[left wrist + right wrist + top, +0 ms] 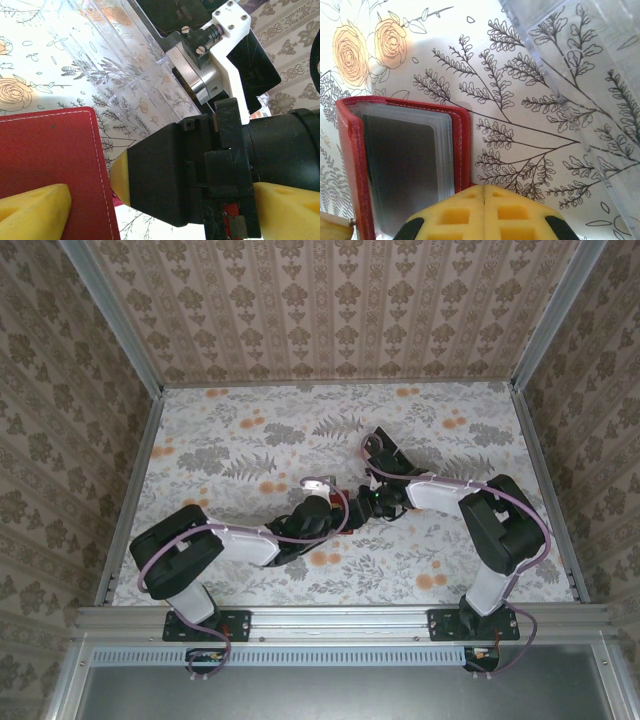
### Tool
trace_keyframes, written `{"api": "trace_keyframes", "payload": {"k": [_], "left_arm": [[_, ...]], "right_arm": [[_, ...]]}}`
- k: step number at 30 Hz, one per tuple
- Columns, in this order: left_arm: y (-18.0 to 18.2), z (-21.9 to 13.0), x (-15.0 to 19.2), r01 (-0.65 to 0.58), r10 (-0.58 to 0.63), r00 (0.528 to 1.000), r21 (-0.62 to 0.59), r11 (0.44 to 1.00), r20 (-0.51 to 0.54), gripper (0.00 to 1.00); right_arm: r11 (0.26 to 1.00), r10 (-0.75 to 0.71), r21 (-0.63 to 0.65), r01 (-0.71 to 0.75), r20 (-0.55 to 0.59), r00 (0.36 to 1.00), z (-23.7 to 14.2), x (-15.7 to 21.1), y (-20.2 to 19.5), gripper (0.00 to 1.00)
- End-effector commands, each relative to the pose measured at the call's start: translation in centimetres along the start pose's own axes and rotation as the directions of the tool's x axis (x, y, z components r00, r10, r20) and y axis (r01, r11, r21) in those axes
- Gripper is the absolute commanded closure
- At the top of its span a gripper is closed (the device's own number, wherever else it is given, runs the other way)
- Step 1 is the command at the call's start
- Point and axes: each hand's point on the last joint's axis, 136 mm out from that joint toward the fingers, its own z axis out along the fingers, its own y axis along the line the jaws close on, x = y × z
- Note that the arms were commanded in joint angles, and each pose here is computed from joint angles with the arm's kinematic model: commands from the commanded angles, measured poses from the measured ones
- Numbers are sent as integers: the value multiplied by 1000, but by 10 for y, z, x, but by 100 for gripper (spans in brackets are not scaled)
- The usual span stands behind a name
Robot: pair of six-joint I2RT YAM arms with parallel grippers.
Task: Put the credit cards into the card holder
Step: Close the card holder at the center of the table.
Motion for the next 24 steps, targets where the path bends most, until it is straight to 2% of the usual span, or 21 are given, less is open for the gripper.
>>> {"api": "trace_keyframes", "payload": {"k": [1,4,8,10,14,18,24], "left_arm": [[17,-11,-3,-38,37,999,-68,997,-8,1],[10,-26,-25,-76,77,997,-73,994,18,0],[16,-53,-49,-151,155,988,-165,975,8,0],[34,-71,-57,-176,181,983,-268,947,-6,0],[81,-103,-59,-167,160,986,-457,874,-56,0],[99,-105,-45,-153,117,987,-445,882,-109,0],[97,-84,-24,-171,101,975,-368,914,-200,0]], "right_arm": [[999,27,-26,-27,20,999,-8,-6,2,100],[1000,21,-23,-20,17,1000,-8,-5,1,100],[1000,16,-18,-16,11,1000,-8,-4,0,100],[1000,11,-17,-11,8,1000,-8,-3,-1,100],[1000,5,-16,-5,5,1000,-8,-3,-1,100],[1000,-4,-25,4,-2,1000,-9,-3,1,100],[999,-14,-30,14,-7,1000,-10,-4,3,100]]}}
